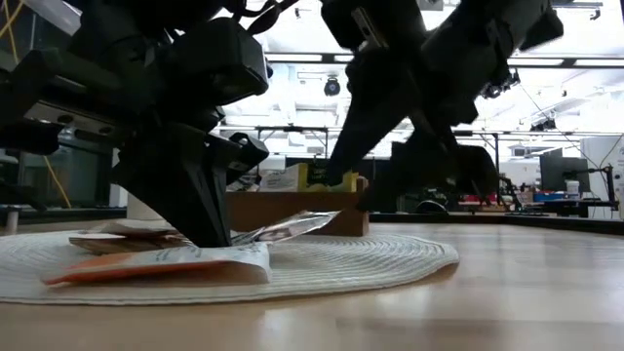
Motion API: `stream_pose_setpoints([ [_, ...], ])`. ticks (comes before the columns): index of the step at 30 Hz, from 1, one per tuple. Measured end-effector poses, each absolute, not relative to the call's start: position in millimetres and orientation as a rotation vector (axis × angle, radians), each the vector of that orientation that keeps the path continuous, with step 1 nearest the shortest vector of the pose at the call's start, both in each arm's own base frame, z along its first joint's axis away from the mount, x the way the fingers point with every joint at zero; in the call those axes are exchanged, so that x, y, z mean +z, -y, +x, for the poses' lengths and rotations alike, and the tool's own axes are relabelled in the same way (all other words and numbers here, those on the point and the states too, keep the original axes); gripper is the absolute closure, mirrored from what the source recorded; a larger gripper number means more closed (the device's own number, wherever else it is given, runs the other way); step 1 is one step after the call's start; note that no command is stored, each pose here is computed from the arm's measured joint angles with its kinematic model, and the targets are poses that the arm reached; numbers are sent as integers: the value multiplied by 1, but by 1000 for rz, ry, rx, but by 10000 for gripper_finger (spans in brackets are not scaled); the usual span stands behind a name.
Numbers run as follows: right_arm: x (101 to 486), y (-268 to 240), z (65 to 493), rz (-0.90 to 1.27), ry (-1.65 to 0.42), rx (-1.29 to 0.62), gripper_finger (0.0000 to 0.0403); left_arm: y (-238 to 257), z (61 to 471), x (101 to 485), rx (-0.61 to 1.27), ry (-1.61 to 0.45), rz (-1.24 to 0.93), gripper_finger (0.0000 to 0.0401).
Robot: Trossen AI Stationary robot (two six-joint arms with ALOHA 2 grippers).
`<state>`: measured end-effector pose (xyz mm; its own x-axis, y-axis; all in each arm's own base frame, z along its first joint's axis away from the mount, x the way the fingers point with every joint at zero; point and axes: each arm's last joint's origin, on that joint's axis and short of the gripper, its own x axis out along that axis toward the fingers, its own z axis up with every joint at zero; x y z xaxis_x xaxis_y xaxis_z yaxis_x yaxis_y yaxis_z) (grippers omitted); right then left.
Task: Pick & Place Tea
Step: Put the brown tea bag into the left section of the wooden organizer
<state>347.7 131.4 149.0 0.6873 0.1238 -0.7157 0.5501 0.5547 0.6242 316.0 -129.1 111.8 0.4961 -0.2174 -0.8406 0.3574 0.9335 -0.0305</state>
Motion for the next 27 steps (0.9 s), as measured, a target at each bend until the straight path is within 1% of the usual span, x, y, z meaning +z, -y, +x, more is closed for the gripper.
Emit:
stream_pose_setpoints([
  [6, 140, -124, 345, 1067, -790, -259, 187, 129, 316, 111, -334, -983, 164, 401],
  [10, 137, -119, 346, 1090, -797, -238, 175, 129, 316, 111, -336, -983, 163, 401],
  [19, 131, -116, 362, 1106, -828, -182, 178, 129, 316, 111, -333, -983, 163, 401],
  [23, 128, -114, 364, 1106, -827, -201, 179, 129, 316, 111, -330, -983, 160, 401],
  [27, 127, -113, 364, 1103, -824, -218, 196, 129, 316, 111, -330, -983, 160, 401],
])
